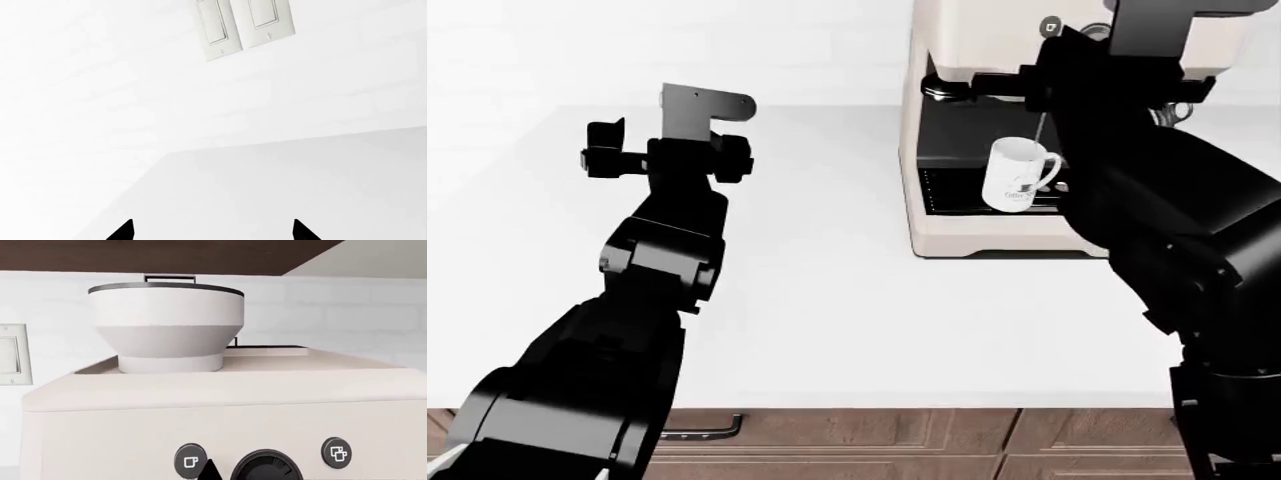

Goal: Pick the mug from the cabinet, place it under the coffee machine dispenser, and press the start button.

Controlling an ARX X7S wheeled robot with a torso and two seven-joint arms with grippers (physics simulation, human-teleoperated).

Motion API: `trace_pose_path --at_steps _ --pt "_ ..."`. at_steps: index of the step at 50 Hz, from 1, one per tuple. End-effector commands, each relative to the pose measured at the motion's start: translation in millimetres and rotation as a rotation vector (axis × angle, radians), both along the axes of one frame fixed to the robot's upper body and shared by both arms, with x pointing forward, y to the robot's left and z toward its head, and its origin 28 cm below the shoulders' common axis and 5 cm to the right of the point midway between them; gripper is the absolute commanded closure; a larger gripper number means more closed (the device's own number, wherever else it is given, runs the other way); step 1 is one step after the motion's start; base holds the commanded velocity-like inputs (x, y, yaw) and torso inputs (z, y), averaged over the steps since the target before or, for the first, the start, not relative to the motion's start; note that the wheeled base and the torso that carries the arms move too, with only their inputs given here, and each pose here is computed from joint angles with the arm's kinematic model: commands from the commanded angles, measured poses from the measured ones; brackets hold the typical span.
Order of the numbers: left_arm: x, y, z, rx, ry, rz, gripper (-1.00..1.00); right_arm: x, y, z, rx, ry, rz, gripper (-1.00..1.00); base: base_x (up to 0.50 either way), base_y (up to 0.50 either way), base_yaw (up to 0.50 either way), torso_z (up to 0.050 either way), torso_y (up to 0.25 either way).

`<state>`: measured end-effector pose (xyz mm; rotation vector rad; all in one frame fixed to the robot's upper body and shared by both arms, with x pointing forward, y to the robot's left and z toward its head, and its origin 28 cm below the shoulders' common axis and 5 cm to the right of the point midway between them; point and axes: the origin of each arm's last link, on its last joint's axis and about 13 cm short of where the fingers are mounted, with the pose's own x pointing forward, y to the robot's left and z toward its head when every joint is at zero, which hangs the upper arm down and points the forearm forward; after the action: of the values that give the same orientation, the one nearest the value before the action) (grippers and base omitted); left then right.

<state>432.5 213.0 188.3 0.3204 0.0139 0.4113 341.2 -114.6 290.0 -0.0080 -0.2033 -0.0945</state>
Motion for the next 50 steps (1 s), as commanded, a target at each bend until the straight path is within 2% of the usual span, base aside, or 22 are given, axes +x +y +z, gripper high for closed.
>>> trace_pose_path --at_steps 1,14,15,21,26,31,32,33,34,35,39,44,50 --pt "0 0.1 0 0.000 -0.002 0.000 -1.00 -19 3.5 5 0.016 -0.045 0.058 1.00 0.00 0.00 0.00 0.000 0.000" --pt "0 0.3 0 0.001 -0.005 0.005 -1.00 -55 0.4 11 0.025 -0.118 0.087 1.00 0.00 0.00 0.00 0.000 0.000" --pt "0 0.3 0 0.000 -0.005 0.005 -1.00 -57 0.6 11 0.020 -0.121 0.092 -1.00 0.00 0.00 0.00 0.000 0.000" --pt "1 -0.4 3 -0.001 -0.064 0.005 -1.00 -76 0.2 11 0.026 -0.154 0.120 -1.00 0.00 0.00 0.00 0.000 0.000" --pt "6 -7.3 29 -0.099 -0.164 -0.081 -1.00 -90 -0.3 7 0.035 -0.187 0.145 -1.00 0.00 0.00 0.00 0.000 0.000" --pt "7 -15.0 56 -0.159 -0.264 -0.175 -1.00 -106 -2.9 1 0.049 -0.218 0.156 -1.00 0.00 0.00 0.00 0.000 0.000" --pt "-1 -7.7 29 -0.168 -0.153 -0.148 -1.00 -110 -3.3 -1 0.053 -0.227 0.159 -1.00 0.00 0.00 0.00 0.000 0.000" --pt "-9 -5.2 21 -0.172 -0.090 -0.133 -1.00 -113 -3.6 -2 0.055 -0.234 0.160 -1.00 0.00 0.00 0.00 0.000 0.000" --pt "-18 -4.5 22 -0.168 -0.094 -0.137 -1.00 -117 -3.7 -4 0.057 -0.243 0.161 -1.00 0.00 0.00 0.00 0.000 0.000" --pt "-28 -4.9 28 -0.166 -0.117 -0.146 -1.00 -121 -3.5 -7 0.054 -0.256 0.159 -1.00 0.00 0.00 0.00 0.000 0.000" --pt "-82 -12.1 71 -0.177 -0.373 -0.257 -1.00 -135 -1.2 -15 0.010 -0.305 0.166 -1.00 0.00 0.00 0.00 0.000 0.000" --pt "-129 -2.8 67 -0.217 -0.440 -0.272 -1.00 -147 0.4 -24 0.001 -0.318 0.164 -1.00 0.00 0.00 0.00 0.000 0.000" --pt "-175 8.3 69 -0.238 -0.530 -0.278 -1.00 -158 2.0 -33 0.019 -0.334 0.157 -1.00 0.00 0.00 0.00 0.000 0.000"
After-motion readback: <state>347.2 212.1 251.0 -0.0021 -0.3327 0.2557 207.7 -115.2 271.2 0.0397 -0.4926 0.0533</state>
